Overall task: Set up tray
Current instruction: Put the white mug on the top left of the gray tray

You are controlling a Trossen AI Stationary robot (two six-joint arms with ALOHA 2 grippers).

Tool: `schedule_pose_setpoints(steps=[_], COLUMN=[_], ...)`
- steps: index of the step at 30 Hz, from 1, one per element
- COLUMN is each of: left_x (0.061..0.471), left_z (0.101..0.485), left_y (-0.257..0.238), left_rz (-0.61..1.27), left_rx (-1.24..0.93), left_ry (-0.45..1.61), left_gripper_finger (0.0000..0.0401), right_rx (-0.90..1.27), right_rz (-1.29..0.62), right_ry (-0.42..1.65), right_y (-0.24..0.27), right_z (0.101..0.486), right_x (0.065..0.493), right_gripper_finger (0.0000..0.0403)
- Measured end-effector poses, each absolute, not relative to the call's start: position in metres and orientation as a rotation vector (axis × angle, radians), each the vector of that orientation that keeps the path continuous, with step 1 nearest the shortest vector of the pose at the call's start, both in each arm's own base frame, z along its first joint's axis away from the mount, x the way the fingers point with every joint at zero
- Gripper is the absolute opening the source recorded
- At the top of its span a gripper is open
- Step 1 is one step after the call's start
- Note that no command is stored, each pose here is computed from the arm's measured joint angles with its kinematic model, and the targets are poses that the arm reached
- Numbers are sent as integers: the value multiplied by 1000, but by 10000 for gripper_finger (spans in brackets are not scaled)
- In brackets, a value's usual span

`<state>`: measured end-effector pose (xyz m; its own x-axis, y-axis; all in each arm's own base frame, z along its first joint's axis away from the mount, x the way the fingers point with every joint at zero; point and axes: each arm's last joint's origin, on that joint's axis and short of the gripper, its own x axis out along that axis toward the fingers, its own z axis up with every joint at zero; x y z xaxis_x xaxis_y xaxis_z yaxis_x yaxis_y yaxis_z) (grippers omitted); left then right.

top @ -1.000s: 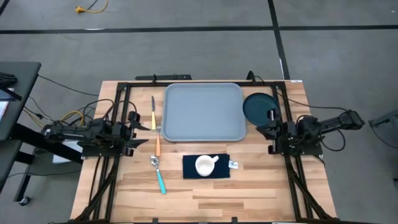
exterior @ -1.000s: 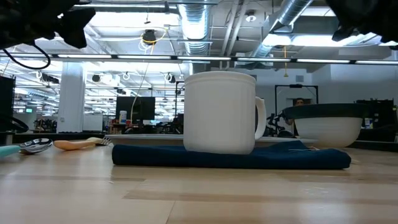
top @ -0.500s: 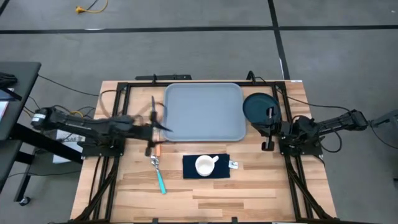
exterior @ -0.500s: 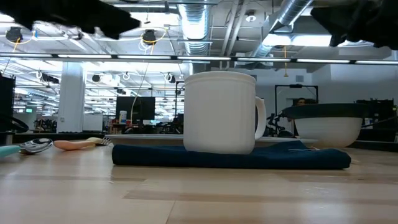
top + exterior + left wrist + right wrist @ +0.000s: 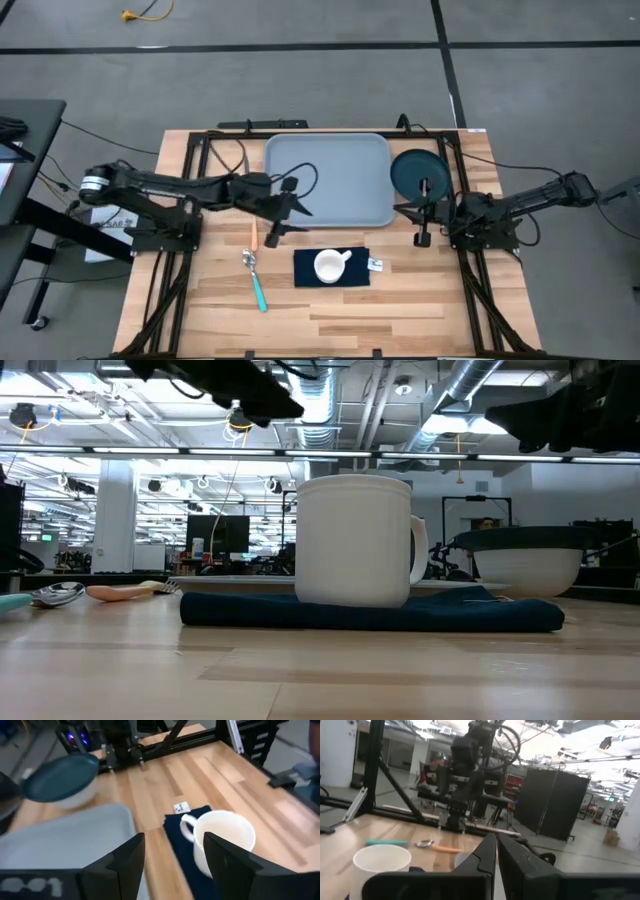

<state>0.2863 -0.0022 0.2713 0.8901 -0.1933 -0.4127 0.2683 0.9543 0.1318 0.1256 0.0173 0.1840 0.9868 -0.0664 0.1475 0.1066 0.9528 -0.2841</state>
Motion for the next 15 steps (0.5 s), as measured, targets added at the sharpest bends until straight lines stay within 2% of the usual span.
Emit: schedule_pose_setpoints(steps=[6, 15], left_x=[316, 353], left_z=[264, 253], left_y=[-3, -6], left_rz=[-242, -174], left_rx=[114, -136], left_ry=[487, 622], left_gripper_finger=[192, 192], right_rx=[-185, -184], right_rz=[-77, -48], right_ry=[-123, -112], right_y=[18, 18], right_z=[182, 181], right_x=[126, 127], right_gripper_finger=[11, 11])
